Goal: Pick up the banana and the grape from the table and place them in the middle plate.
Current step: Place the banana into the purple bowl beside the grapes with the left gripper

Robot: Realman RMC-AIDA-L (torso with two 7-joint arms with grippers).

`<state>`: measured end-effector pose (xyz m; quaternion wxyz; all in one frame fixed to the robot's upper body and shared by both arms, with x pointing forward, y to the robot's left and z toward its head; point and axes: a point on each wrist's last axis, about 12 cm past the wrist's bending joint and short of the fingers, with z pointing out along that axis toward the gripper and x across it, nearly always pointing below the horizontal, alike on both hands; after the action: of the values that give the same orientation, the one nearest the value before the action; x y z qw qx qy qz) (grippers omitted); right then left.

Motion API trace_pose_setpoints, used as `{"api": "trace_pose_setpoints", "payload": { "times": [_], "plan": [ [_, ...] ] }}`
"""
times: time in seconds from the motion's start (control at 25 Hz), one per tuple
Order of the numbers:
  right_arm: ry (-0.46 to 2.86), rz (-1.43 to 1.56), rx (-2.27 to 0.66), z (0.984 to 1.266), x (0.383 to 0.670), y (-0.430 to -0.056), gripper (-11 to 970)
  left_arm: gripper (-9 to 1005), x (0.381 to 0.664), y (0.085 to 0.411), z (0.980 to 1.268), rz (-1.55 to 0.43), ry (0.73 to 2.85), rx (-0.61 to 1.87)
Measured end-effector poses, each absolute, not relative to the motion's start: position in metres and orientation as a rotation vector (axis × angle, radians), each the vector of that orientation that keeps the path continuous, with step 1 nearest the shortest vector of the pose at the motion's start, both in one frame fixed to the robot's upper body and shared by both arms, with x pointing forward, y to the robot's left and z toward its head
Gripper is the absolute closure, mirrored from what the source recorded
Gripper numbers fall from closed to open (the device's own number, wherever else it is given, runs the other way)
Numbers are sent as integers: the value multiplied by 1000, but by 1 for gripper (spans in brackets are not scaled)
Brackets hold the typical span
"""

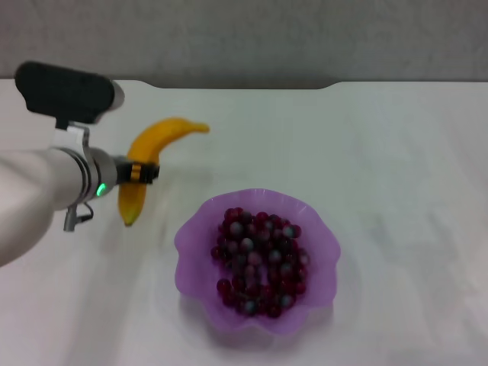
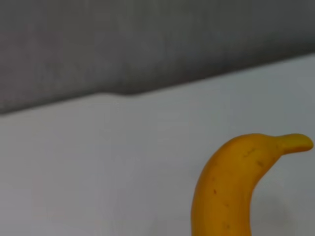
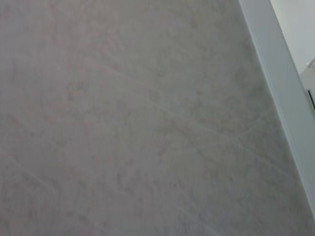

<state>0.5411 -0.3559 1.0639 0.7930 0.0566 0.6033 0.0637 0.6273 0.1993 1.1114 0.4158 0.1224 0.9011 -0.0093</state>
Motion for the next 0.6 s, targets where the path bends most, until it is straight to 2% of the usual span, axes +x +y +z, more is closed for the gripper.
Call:
{"api": "trace_pose_setpoints", "payload": {
  "times": [0.28, 0.6],
  "plan": [
    [1301, 137, 119, 1063, 540, -356, 74, 495, 620, 206, 1147, -44, 2151, 276],
    [1311, 137, 120, 1061, 540, -355, 75, 495, 588, 215, 1187, 1, 2089, 269]
  ]
}}
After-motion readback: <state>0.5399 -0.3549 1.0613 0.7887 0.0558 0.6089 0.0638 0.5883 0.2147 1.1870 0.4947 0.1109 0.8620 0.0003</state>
